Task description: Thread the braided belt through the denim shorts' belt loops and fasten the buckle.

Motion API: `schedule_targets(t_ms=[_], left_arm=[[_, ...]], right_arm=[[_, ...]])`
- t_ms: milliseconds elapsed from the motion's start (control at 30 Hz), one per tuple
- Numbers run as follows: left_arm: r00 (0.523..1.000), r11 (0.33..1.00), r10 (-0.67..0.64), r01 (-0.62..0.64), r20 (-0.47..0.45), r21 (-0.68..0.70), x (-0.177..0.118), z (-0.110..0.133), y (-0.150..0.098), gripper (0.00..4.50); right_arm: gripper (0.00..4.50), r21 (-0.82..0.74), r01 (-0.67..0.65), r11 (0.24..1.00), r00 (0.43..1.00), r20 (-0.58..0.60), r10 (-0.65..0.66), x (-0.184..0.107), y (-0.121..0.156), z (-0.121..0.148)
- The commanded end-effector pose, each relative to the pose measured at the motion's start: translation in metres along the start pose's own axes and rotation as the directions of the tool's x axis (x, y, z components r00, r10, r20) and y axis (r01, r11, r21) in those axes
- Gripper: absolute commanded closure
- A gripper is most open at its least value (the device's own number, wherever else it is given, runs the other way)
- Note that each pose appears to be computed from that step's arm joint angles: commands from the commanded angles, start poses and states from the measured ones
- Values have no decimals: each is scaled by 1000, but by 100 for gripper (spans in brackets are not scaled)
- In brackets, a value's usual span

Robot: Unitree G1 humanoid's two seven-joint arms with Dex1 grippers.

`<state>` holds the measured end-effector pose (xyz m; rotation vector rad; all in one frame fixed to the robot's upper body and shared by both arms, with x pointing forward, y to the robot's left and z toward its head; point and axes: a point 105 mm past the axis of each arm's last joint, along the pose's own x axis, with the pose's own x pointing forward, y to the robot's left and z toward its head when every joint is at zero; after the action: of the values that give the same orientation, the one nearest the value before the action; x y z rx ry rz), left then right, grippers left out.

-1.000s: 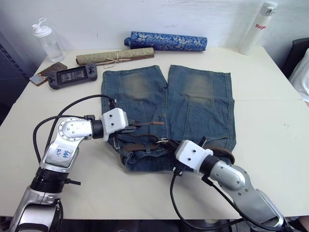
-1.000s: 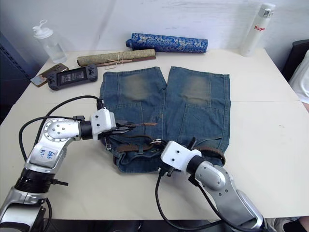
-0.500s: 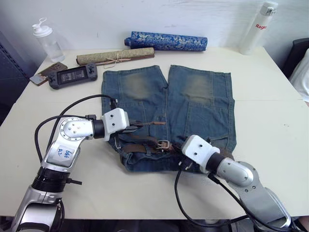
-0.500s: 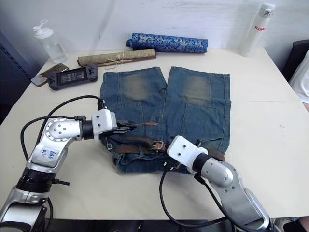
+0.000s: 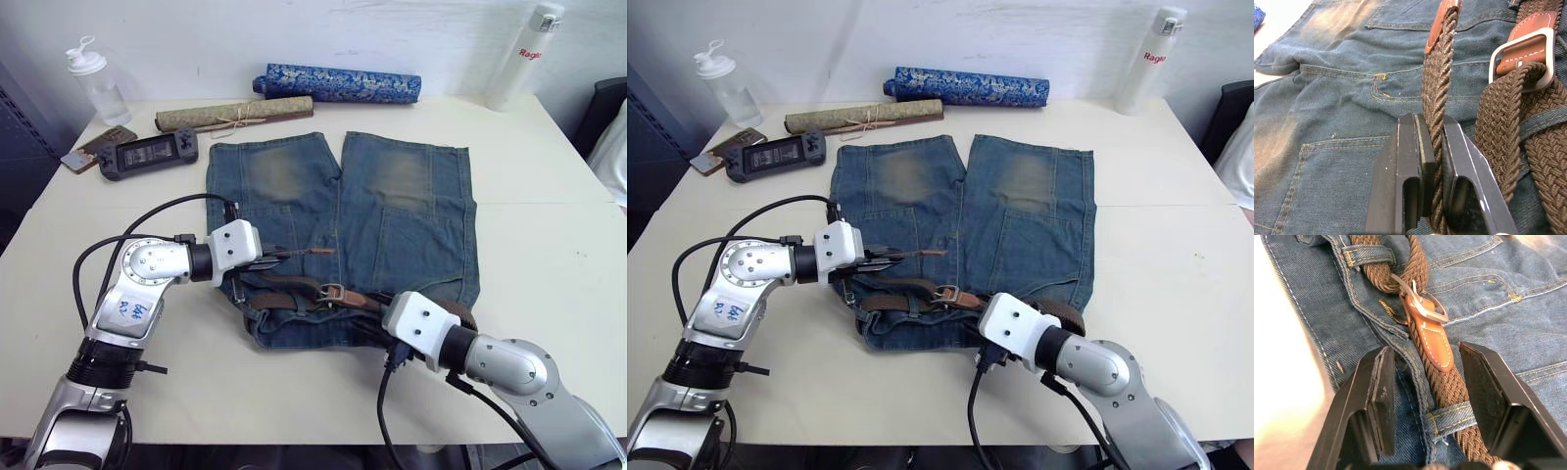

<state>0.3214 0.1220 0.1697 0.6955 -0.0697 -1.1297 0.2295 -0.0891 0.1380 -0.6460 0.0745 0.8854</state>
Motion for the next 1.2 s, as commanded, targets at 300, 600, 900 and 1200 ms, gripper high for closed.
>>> schedule_targets(t_ms=[300, 600, 900, 1200], left_arm=[[1000, 999, 15, -17, 27, 48, 0, 13, 6, 450], [1000, 999, 3, -4, 21, 48, 0, 12, 4, 450], [998, 997, -50, 52, -23, 63, 1, 5, 2, 450], [995, 995, -52, 59, -82, 77, -3, 1, 11, 450]], right_arm=[[221, -118, 97, 988, 995, 5, -97, 17, -11, 3], [243, -112, 108, 988, 994, 6, -108, 28, -12, 6], [450, -193, 85, 978, 996, 22, -82, 35, -17, 17], [450, -336, 53, 940, 999, 23, -48, 49, -20, 26]])
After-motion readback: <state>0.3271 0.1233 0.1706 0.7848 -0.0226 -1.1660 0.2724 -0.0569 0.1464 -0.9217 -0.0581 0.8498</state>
